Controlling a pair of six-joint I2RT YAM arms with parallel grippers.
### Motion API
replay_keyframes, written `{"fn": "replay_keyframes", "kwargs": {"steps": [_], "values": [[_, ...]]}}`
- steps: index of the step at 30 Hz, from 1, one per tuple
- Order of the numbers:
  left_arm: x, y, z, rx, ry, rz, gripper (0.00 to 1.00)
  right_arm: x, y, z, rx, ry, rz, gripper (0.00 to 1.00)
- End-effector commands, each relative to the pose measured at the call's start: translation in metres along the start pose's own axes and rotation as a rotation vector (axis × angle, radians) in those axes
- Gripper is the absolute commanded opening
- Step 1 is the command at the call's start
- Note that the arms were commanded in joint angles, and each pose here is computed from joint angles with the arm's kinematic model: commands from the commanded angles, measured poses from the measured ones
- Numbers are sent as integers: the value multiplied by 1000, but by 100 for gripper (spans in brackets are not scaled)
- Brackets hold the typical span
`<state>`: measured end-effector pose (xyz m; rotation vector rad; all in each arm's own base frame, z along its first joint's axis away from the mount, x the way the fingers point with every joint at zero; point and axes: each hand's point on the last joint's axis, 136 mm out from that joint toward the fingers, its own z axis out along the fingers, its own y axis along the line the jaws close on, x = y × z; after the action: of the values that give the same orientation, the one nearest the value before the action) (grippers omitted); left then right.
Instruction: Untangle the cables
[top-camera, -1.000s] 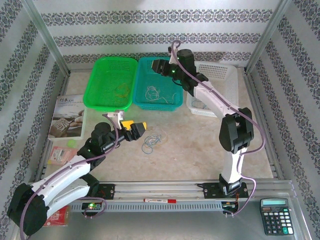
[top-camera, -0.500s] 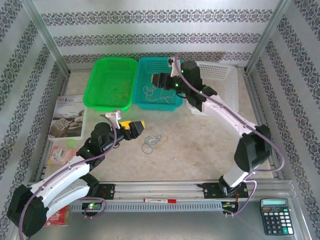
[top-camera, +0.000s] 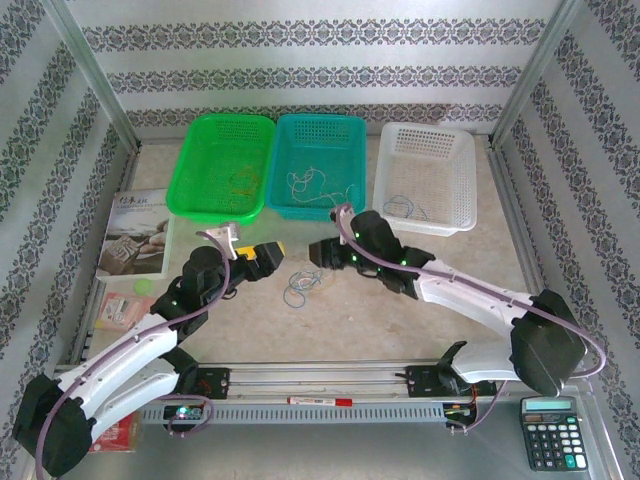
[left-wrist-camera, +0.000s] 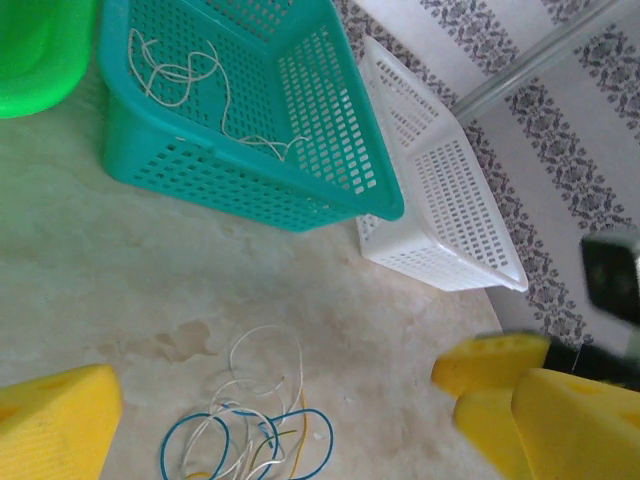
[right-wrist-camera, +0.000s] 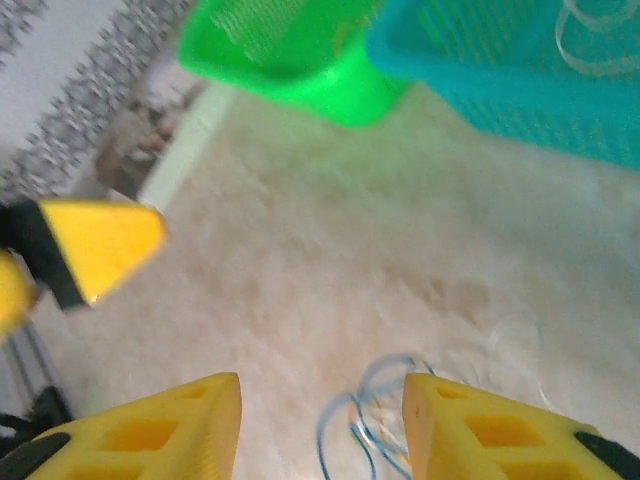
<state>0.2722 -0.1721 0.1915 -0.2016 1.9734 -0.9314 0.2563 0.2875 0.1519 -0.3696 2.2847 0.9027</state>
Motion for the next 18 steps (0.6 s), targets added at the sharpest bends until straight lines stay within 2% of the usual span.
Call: {"fn": "replay_keyframes", "kwargs": {"steps": [1,9,18], "values": [[-2,3,-3,-23,-25,-37,100,1,-18,-8,80,-58,16,47],[-3,3,-3,-35,-15,-46,100,19,-49,6,171,5,7,46],[-4,0,-4,-25,-15,-56,100,18,-62,26,183,50,13,46]]}}
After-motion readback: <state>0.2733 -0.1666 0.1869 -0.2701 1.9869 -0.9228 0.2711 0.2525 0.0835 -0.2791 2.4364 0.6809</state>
